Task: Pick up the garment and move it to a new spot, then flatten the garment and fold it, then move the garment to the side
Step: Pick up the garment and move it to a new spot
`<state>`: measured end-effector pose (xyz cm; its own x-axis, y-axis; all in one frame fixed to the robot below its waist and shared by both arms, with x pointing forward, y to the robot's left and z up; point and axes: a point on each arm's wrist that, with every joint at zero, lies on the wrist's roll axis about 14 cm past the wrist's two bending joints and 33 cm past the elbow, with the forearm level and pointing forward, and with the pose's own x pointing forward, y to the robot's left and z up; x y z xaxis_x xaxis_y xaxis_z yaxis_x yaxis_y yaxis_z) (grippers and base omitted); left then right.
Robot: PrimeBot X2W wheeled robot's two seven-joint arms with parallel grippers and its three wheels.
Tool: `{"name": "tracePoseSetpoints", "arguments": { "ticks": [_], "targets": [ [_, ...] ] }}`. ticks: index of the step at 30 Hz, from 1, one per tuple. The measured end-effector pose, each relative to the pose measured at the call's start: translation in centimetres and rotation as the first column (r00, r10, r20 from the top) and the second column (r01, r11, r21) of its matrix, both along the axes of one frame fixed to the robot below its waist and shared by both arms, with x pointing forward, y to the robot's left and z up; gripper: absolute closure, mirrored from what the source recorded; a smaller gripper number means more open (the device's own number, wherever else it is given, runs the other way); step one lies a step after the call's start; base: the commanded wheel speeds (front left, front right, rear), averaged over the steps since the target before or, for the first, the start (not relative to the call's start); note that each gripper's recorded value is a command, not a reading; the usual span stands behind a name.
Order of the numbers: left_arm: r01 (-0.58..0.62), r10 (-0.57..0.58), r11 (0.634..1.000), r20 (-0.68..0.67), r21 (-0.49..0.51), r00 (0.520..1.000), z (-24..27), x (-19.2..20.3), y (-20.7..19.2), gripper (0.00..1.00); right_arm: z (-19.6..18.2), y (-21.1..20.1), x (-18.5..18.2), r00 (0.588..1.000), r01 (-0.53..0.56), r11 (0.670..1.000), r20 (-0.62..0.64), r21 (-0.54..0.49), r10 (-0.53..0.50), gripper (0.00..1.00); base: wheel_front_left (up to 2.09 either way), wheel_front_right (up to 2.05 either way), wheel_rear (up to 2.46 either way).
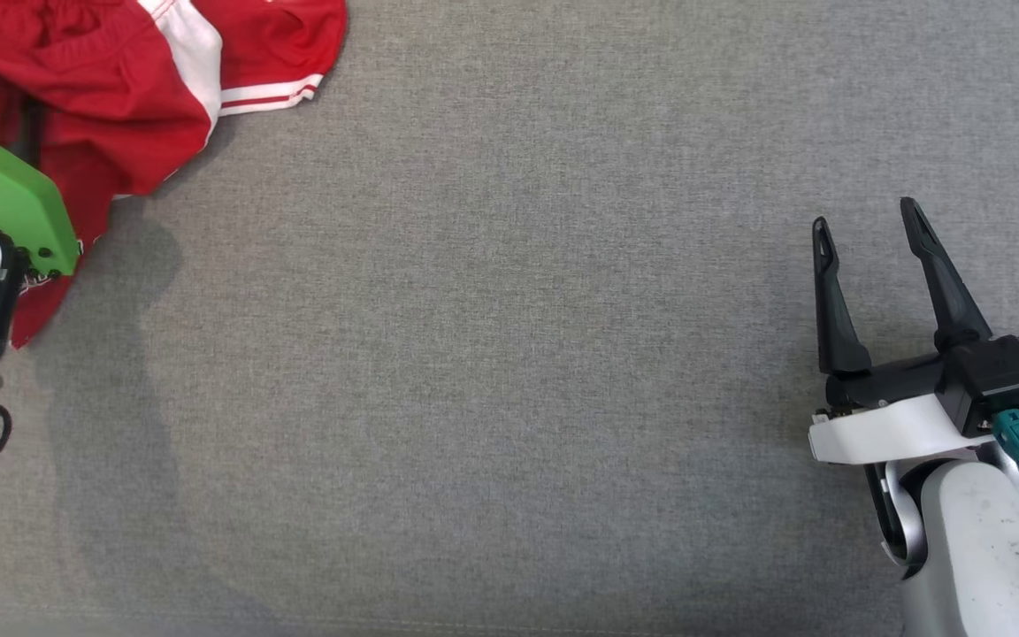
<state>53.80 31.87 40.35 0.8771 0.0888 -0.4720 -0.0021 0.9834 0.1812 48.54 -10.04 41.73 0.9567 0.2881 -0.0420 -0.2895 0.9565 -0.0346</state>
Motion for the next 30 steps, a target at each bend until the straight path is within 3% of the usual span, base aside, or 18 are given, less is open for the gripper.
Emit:
{"name": "tracePoseSetpoints", "arguments": {
  "ticks": [10, 18, 25, 30],
  "targets": [
    [0.067, -0.082, 0.993, 0.162, 0.096, 0.983, 6.9, 1.6, 0.2, 1.0, 2.6, -0.8, -0.6, 0.999, 0.029, 0.999, 0.037, 0.038, -0.03, 0.0, 0.0, 0.0, 0.0],
    [0.254, -0.304, 0.949, 0.336, 0.184, 0.891, 15.8, 3.0, -6.5, 1.0, 5.7, -2.5, -2.0, 0.994, 0.074, 0.994, 0.079, 0.081, -0.081, 0.0, 0.0, 0.0, 0.0],
    [0.497, -0.543, 0.839, 0.396, 0.22, 0.741, 21.3, 0.8, -17.0, 1.0, 8.1, -6.6, -4.3, 0.974, 0.185, 0.977, 0.111, 0.107, -0.197, 0.0, 0.0, 0.0, 0.0],
    [0.694, -0.688, 0.698, 0.435, 0.177, 0.58, 23.8, -2.7, -26.0, 1.0, 9.4, -11.4, -6.8, 0.937, 0.312, 0.945, 0.135, 0.099, -0.323, 0.0, 0.0, 0.0, 0.0]
  ]
}}
